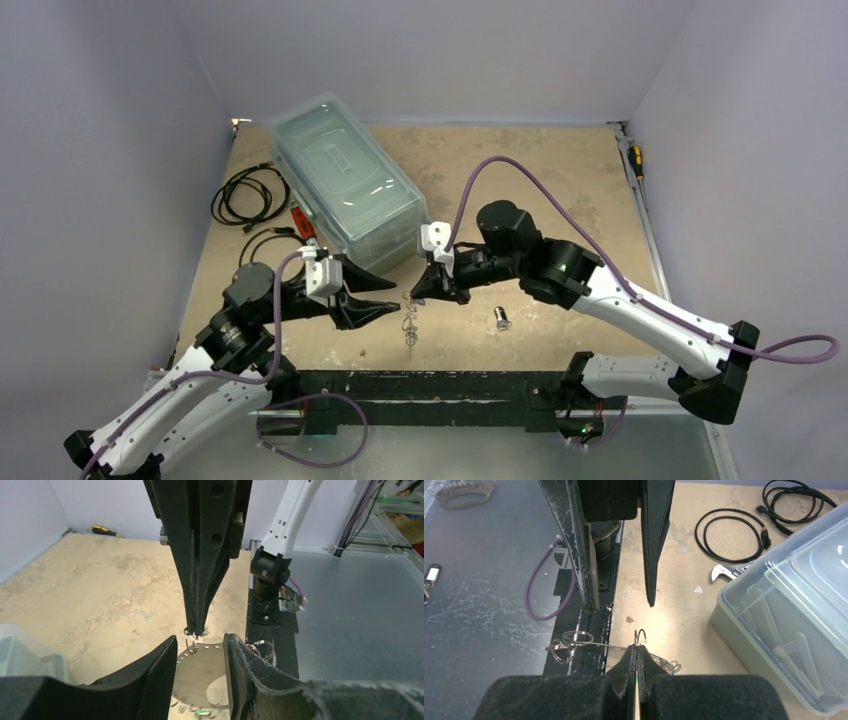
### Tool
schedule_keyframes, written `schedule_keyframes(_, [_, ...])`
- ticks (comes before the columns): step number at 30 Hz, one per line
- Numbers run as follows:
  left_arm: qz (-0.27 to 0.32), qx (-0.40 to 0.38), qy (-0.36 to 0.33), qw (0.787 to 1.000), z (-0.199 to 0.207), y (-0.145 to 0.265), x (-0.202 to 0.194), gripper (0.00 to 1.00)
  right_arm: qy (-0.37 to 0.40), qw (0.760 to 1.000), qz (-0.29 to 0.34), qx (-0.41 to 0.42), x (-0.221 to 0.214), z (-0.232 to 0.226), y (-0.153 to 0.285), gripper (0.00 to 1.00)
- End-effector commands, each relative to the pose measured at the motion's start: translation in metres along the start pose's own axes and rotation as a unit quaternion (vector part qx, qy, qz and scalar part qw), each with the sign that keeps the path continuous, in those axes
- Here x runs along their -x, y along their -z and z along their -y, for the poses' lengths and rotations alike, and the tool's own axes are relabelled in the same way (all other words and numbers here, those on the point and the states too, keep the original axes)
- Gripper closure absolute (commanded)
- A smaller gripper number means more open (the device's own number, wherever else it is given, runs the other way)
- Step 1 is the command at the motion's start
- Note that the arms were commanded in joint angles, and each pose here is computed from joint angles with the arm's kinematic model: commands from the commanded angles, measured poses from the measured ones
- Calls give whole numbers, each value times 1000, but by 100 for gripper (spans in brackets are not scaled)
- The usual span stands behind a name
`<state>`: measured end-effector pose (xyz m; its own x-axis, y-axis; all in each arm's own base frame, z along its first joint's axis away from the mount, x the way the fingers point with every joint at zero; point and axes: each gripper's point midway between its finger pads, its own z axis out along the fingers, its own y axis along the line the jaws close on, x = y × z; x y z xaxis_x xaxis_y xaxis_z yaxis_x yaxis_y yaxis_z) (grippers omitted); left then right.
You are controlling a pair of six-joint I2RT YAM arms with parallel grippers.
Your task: Put the keys on the keyring
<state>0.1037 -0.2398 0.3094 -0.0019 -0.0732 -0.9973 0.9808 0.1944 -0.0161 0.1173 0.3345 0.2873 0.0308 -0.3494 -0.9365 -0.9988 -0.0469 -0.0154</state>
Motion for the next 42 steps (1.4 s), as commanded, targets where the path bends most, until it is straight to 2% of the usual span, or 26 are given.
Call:
schedule_keyframes(1, [6,-54,4,999,15,-6,13,62,38,999,25,-19,29,0,19,100])
schedule_keyframes(9, [-14,-53,30,998,10,-13,1,63,46,998,31,-13,32,-4,22,100])
schedule_keyframes(21, [-30,-71,51,996,6,-27,-5,69,57,998,37,16,32,-14,22,100])
schedule_keyframes(27, [-34,-78,56,995,7,-29,-7,75,56,998,33,22,29,-15,20,100])
schedule_keyframes(31, [-34,-85,56,994,9,-29,-7,87,57,998,32,25,29,-15,19,100])
schedule_keyframes(38, [-32,-72,62,995,6,-30,-5,100,61,997,38,30,32,-14,15,100])
schedule_keyframes(42, [-25,-49,51,997,0,-27,1,100,64,996,49,30,36,-13,13,100])
